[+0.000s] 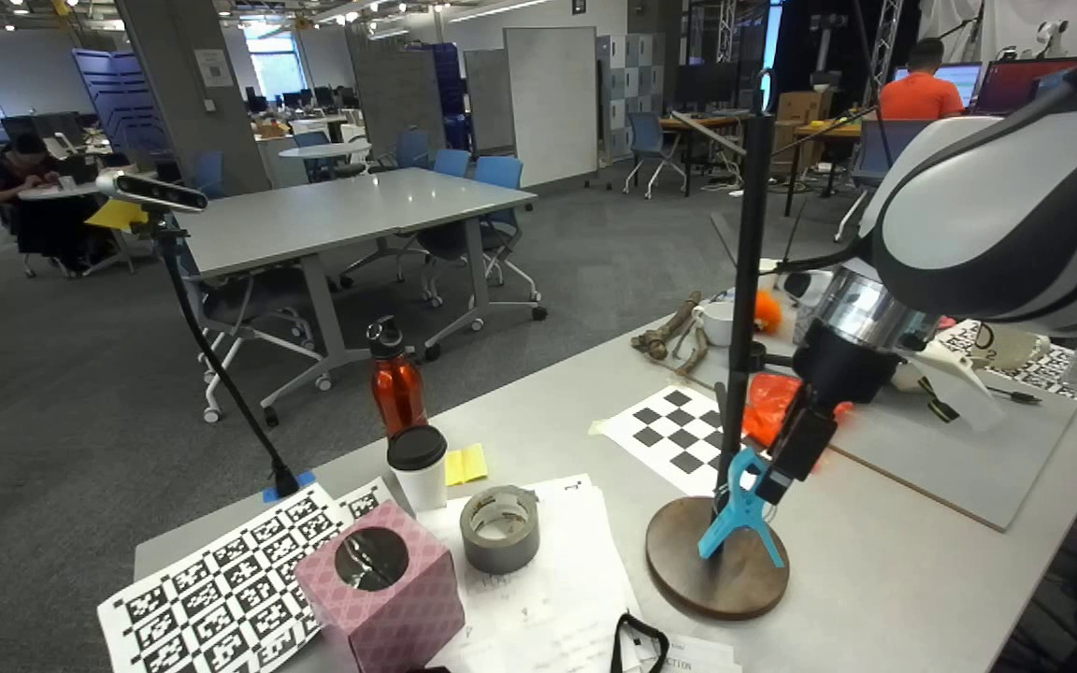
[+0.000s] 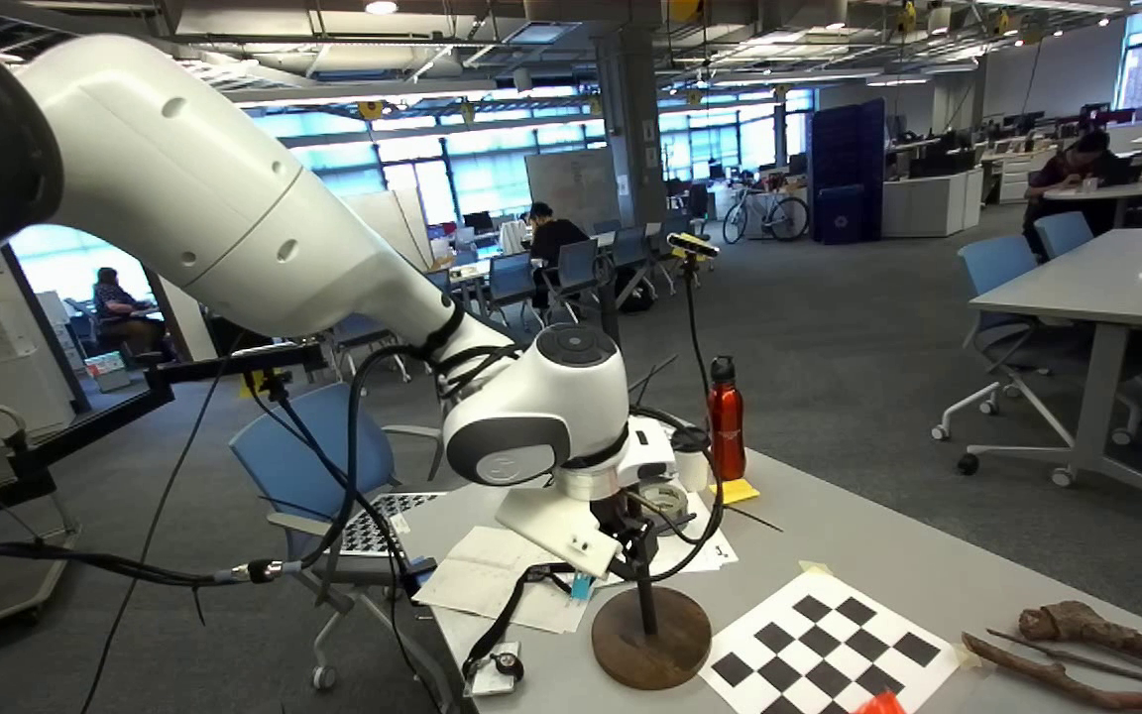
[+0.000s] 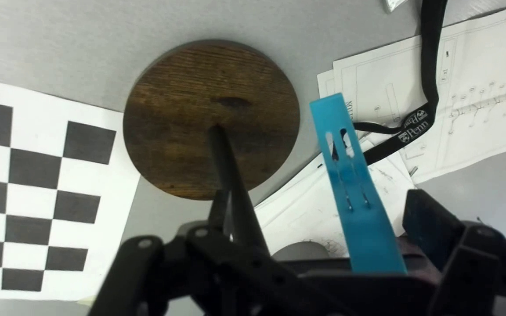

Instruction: Get the blue peg and hang it on the lowest handle of the bar

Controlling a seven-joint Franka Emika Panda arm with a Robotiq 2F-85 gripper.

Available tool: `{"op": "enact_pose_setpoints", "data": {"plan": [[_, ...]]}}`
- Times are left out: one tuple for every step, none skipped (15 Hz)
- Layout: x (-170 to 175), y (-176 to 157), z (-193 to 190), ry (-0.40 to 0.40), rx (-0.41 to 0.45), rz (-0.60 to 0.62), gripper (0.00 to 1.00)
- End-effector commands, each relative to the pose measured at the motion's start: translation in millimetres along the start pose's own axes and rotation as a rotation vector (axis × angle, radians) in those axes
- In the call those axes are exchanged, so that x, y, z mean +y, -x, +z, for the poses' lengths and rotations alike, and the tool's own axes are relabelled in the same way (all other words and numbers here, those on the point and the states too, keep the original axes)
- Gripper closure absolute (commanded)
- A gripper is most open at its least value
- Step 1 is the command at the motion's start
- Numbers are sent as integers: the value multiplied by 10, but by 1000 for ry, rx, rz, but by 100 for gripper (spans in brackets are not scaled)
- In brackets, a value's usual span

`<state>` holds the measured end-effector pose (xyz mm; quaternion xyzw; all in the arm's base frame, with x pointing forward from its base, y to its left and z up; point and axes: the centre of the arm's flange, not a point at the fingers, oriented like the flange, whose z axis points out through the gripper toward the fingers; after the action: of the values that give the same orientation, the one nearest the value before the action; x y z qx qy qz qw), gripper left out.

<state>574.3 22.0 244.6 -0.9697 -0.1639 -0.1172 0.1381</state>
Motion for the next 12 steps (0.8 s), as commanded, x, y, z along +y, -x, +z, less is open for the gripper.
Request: {"op": "enact_pose_setpoints", "data": {"plan": [[15, 73, -295, 12, 13, -6, 0], [15, 79, -347, 17, 20, -5, 0], [7, 98, -402, 23, 25, -4, 0], [-1, 117, -451, 31, 29, -2, 0], [-10, 137, -504, 38, 35, 0, 0], [-22, 158, -559, 44, 40, 0, 0], [-37, 185, -618, 53, 45, 1, 0], [-47, 210, -665, 60, 49, 2, 0], [-62, 245, -725, 67, 55, 5, 0], [-74, 273, -777, 73, 60, 7, 0], [-93, 311, -847, 81, 67, 9, 0], [-115, 344, -915, 88, 74, 8, 0]]}}
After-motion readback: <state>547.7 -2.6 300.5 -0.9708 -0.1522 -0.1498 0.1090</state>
